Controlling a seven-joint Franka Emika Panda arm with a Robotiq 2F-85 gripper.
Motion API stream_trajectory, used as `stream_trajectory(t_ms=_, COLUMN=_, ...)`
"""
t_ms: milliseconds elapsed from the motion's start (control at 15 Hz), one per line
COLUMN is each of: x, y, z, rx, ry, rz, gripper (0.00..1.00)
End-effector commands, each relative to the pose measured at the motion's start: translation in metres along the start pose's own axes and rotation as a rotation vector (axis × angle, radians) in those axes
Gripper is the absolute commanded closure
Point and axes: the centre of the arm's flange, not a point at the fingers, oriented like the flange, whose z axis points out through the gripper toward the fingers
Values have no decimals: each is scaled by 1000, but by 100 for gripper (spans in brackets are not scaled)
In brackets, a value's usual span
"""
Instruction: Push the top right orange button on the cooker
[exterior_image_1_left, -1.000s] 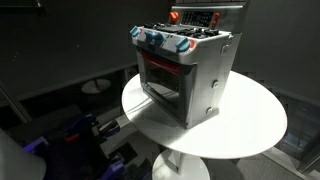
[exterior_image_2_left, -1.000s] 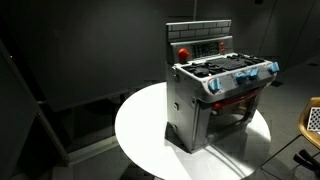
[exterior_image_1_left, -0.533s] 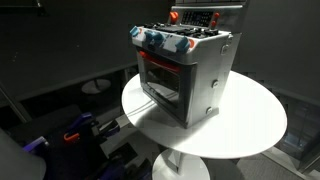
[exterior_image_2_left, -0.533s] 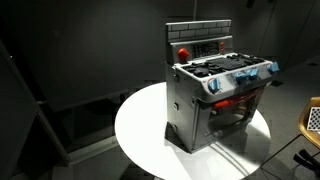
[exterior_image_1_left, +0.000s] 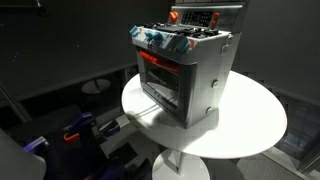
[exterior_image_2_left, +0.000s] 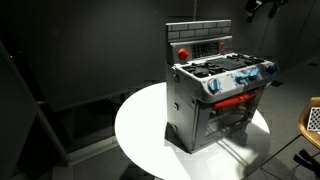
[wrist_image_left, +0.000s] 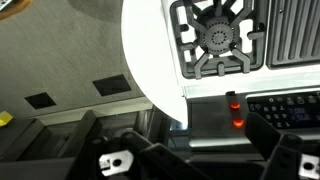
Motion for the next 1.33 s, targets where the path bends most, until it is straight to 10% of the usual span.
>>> stream_trajectory(t_ms=0, x=10, y=4, z=23, rx=-21, ry=-10, rz=59, gripper=0)
stream_trajectory(t_ms=1267, x=43, y=-21, z=94, rx=-6, ry=-39, rz=58, gripper=0)
